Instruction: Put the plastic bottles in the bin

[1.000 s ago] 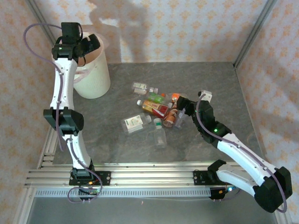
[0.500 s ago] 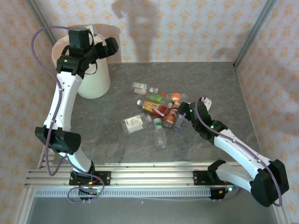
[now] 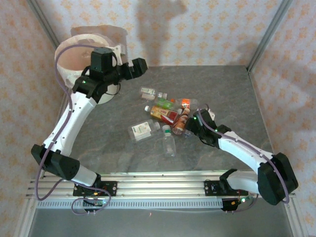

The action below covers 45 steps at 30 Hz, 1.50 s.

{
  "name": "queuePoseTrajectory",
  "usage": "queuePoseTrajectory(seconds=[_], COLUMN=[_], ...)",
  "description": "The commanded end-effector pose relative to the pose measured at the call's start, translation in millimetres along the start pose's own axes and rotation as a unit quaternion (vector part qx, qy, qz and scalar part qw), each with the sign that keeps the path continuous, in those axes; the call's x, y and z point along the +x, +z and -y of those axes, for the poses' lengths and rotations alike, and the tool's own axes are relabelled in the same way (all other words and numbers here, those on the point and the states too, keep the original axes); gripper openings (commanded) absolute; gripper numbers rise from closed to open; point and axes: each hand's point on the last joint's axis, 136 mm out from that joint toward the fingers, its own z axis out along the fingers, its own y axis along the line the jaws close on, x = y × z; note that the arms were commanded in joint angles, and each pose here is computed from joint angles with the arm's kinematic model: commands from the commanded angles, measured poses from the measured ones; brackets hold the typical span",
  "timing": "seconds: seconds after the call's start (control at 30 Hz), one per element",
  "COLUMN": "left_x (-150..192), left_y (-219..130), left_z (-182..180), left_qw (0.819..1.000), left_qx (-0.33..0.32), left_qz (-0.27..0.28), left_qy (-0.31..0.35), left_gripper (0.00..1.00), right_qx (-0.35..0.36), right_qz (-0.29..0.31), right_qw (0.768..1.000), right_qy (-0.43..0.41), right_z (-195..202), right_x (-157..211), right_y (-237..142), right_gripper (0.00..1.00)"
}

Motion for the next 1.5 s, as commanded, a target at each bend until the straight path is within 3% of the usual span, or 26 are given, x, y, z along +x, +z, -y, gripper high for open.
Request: queuePoseTrajectory(seconds=[0.0,0.23,0.67,0.93,1.2,1.47], left_x=[6.6,24.0,32.5,38.6,40.8,45.6], left_y=[-1.9,20.4,29.3,36.0,34.3,36.1], left_z=[4.1,0.1,-3.5,-3.4,-5.7,-10.1], left_qw=[1.000,0.999,0.999,0.999,0.999,0.998], left_qx=[0.000,0.003,-0.020,-0.013,-0.019,-0.025], left_qz=[0.008,-0.006,-0.024,-0.034,-0.038,-0.042], left_qy=[-0.004,-0.035,-0.019,-0.034,-0.031,-0.031], left_gripper=[1.00,1.00,1.00,1.00,1.00,1.00], right_qx=[0.009,0.009,0.102,0.092,0.115,0.089], right_qz=[-0.008,-0.029,-0.038,-0.053,-0.089,-0.072], right_qw=[1.000,1.000,0.994,0.991,0.982,0.982], right_qy=[0.014,0.003,-0.027,-0.083,-0.122,-0.147], right_z=[3.6,5.8,50.9,47.0,52.8,41.6], right_x=[4.6,16.4,31.0,36.1,47.8,38.4], right_y=[11.6,26.9,31.8,45.9,65.9,58.5], right_gripper=[0.75,0.72,0.67,0.68,0.77,0.63])
